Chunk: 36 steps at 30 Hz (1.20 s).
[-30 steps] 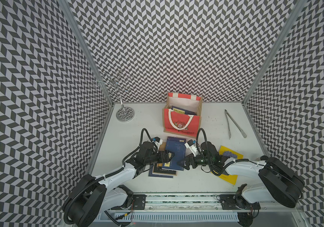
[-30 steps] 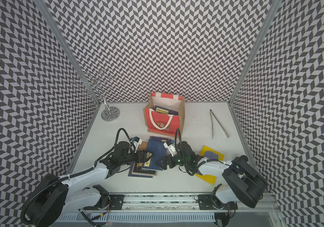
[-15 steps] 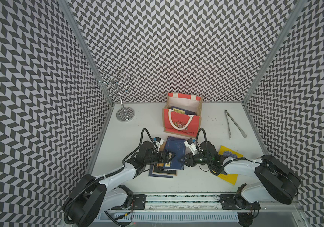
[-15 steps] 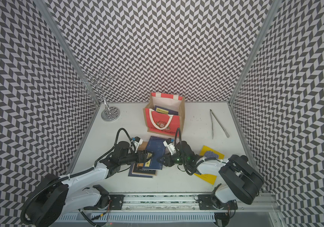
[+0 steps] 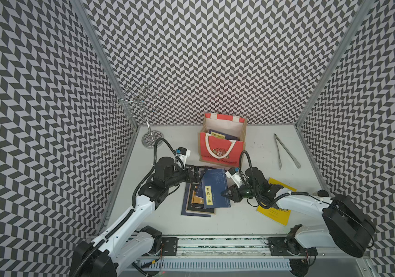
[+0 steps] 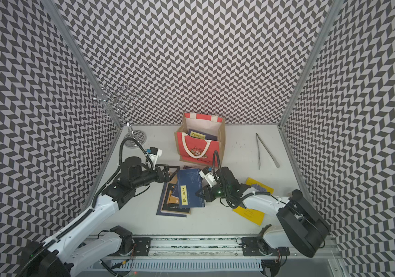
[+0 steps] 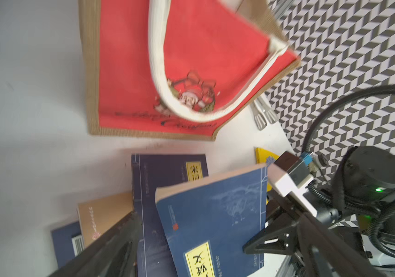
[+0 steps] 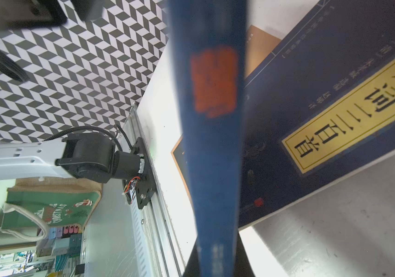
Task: Put the books into the canvas bag
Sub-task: Pick up the book from the book.
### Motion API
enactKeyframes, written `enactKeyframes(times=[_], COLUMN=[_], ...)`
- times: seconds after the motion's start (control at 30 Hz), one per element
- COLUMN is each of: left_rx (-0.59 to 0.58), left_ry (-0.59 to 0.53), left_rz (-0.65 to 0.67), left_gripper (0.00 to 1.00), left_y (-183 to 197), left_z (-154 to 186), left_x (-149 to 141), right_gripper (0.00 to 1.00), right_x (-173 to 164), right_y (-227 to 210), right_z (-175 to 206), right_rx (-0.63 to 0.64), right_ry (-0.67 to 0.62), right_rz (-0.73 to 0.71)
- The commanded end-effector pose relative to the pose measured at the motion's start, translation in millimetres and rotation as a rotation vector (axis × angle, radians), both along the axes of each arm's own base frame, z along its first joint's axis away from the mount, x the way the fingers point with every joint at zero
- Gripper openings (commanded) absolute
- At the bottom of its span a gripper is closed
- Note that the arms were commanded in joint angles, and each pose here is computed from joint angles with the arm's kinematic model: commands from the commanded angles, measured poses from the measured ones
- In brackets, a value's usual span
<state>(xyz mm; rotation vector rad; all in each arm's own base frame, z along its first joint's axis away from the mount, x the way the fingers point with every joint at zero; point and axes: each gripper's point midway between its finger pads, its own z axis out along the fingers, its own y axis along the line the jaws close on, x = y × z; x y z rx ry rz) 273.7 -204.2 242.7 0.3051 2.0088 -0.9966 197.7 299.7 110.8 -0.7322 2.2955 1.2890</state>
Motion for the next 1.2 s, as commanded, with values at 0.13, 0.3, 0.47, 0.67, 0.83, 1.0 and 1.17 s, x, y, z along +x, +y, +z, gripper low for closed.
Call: enactKeyframes(times=[0.13, 0.3, 0.47, 0.67, 0.83, 1.0, 1.17], left_rx=[0.183, 0.259, 0.256, 0.250, 0.260, 0.215, -0.078], left_ry=[-0.119, -0.132, -0.143, -0.159, -0.195, -0.244, -0.372], left_rz=[-0.338, -0.457, -0.597, -0.636, -0.592, -0.446, -0.330], left_gripper=[0.99, 0.97, 0.85, 0.08, 0.00, 0.00, 0.00], left_y=[-20, -34, -54, -58, -52, -30, 11], left_z=[30, 26, 21, 23, 33, 56, 110], left_x=[-31, -37, -60, -72, -71, -49, -43], right_gripper=[0.00, 0.00, 0.00, 0.00, 0.10, 0.61, 0.91], right_x=[-26, -29, -30, -14, 5, 19, 17], right_y=[9, 9, 4, -3, -8, -17, -44], right_z=[48, 86, 112, 119, 125, 150, 189], right_rx=[0.082, 0.107, 0.085, 0.031, -0.015, 0.046, 0.265], right_ry=[-0.088, -0.198, -0.261, -0.312, -0.351, -0.440, -0.580], right_rz=[0.229, 0.284, 0.297, 0.197, 0.107, 0.008, -0.119])
